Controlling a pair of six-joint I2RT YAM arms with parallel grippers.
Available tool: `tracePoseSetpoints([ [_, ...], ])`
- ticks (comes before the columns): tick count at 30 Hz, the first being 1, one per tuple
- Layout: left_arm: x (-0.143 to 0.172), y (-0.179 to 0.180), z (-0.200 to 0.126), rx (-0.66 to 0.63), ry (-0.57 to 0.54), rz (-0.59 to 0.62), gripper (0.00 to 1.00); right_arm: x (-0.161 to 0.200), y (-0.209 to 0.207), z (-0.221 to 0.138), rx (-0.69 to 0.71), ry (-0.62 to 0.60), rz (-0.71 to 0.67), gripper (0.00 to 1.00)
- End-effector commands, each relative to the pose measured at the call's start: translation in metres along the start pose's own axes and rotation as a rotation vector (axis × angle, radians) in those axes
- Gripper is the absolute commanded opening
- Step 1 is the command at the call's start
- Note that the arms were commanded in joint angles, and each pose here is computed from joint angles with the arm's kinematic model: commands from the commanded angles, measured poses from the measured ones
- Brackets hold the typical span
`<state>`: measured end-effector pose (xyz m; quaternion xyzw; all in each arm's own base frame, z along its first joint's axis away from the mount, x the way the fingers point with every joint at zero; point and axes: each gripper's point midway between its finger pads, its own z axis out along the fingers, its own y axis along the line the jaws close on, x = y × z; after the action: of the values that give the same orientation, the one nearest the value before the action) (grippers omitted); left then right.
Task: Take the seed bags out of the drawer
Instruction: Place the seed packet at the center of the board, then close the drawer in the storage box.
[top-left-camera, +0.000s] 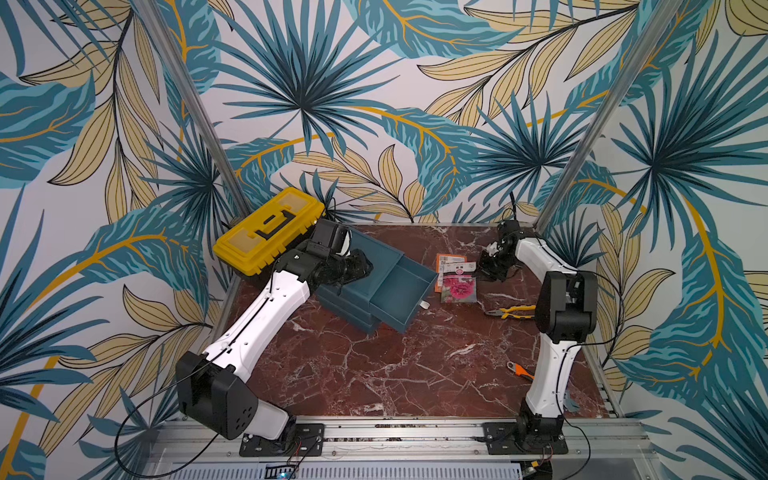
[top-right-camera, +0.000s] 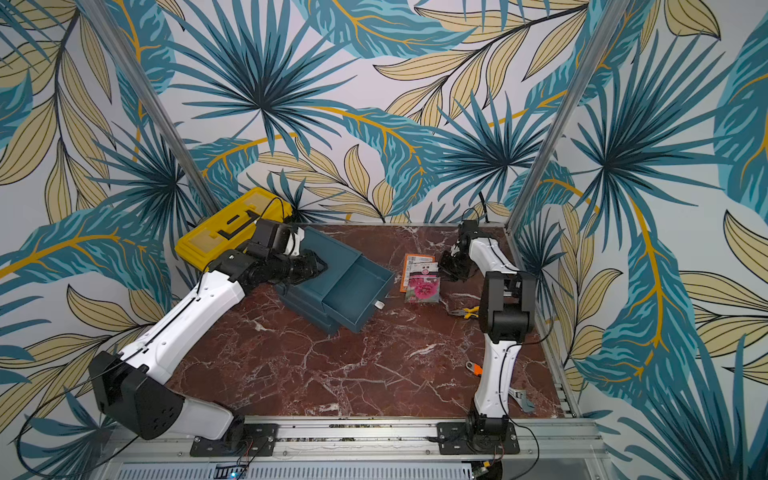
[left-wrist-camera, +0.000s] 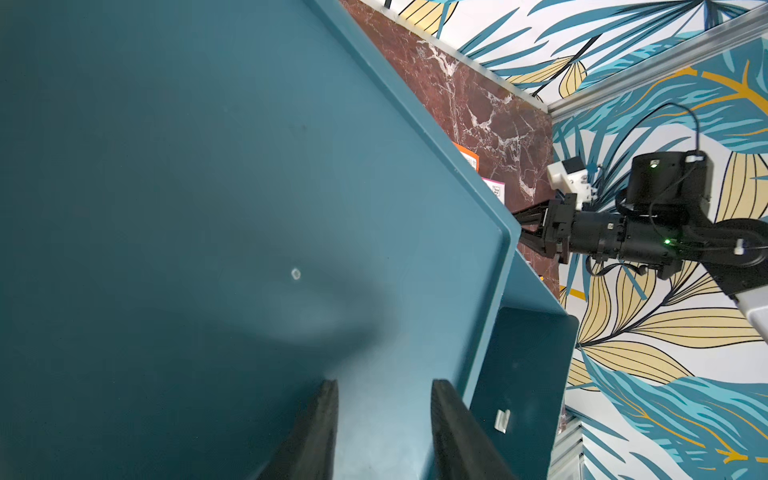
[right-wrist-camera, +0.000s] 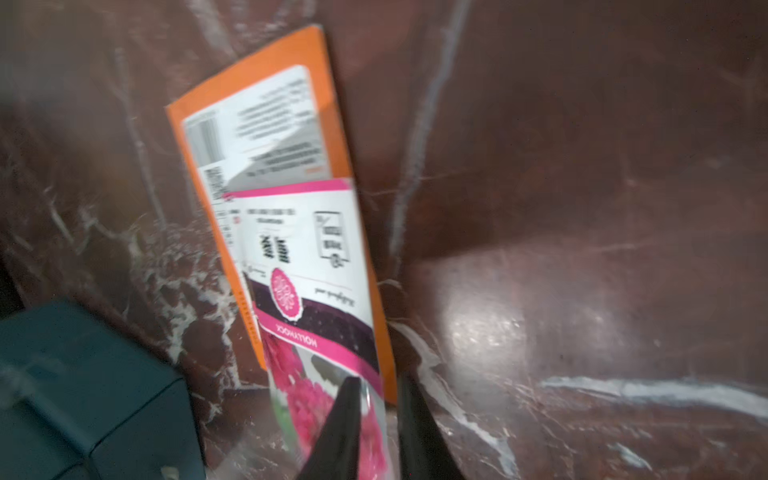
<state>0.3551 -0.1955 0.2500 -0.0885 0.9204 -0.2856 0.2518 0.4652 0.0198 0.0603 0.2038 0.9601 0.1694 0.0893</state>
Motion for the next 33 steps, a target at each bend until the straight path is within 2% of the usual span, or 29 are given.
tracePoseSetpoints([
  [1, 0.045, 0.046, 0.015, -0.163, 0.187, -0.055, 0.41, 0.001, -0.013, -0.027, 0.054, -0.055, -0.027, 0.43],
  [3, 0.046, 0.046, 0.015, -0.164, 0.188, -0.052, 0.41, 0.005, -0.015, -0.036, 0.065, -0.070, -0.037, 0.54],
  [6, 0.046, 0.047, 0.015, -0.168, 0.187, -0.051, 0.41, 0.013, -0.013, -0.055, 0.062, -0.101, -0.047, 0.58],
  [9, 0.045, 0.047, 0.015, -0.170, 0.183, -0.052, 0.41, 0.030, -0.005, -0.073, 0.011, -0.112, -0.041, 0.51],
  [12, 0.044, 0.047, 0.014, -0.169, 0.176, -0.055, 0.41, 0.057, 0.006, -0.087, -0.073, -0.111, -0.012, 0.35],
  [14, 0.044, 0.047, 0.014, -0.171, 0.171, -0.052, 0.41, 0.080, 0.018, -0.094, -0.142, -0.106, -0.012, 0.28],
  [21, 0.045, 0.050, 0.014, -0.183, 0.169, -0.058, 0.41, 0.165, 0.089, -0.119, -0.380, -0.118, -0.132, 0.08],
  [26, 0.047, 0.052, 0.016, -0.182, 0.169, -0.068, 0.41, 0.194, 0.127, -0.127, -0.488, -0.124, -0.154, 0.06],
  [33, 0.051, 0.053, 0.016, -0.175, 0.166, -0.082, 0.41, 0.197, 0.158, -0.105, -0.472, -0.078, -0.203, 0.04],
])
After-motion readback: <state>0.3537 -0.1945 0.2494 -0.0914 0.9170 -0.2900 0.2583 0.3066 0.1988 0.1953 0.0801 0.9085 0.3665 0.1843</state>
